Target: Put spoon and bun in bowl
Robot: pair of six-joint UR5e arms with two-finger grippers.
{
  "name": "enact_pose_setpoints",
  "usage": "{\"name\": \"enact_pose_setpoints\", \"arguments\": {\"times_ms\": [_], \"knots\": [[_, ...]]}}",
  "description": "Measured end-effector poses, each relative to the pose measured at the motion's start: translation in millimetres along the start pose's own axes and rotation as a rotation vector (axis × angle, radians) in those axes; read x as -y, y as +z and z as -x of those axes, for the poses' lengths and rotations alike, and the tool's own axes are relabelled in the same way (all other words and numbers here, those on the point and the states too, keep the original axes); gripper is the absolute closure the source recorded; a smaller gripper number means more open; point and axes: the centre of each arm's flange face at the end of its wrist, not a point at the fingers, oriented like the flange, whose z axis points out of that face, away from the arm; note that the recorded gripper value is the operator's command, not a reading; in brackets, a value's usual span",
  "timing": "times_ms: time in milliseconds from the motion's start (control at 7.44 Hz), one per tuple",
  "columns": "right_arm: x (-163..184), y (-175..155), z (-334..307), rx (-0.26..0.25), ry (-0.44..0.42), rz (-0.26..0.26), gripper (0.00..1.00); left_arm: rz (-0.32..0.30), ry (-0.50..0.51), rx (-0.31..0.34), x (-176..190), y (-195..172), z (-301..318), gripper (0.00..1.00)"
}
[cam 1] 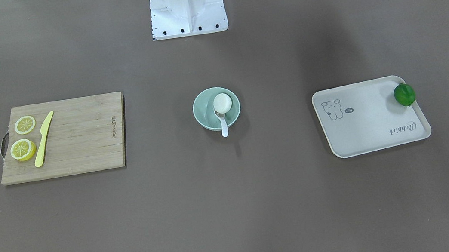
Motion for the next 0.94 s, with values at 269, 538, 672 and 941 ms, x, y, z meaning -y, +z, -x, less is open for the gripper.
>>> {"name": "enact_pose_setpoints", "arguments": {"times_ms": [269, 538, 672, 941], "knots": [[-1.0, 0.1, -2.0, -0.001, 0.004, 0.0, 0.0, 0.002, -0.002, -0.001, -0.6, 0.3, 0.6, 0.02], [-1.5, -1.3, -2.8, -0.001, 0.007, -0.003, 0.0, 0.002, -0.003, 0.003, -0.4, 1.0, 1.4, 0.02], [-1.4, -2.3, -2.2, -0.001, 0.005, -0.005, 0.0, 0.002, -0.004, 0.004, -0.3, 1.0, 1.5, 0.02], [-1.1, -4.0, -2.2, 0.0, 0.006, -0.009, 0.0, 0.002, -0.004, 0.004, 0.0, 1.0, 1.5, 0.02]]}}
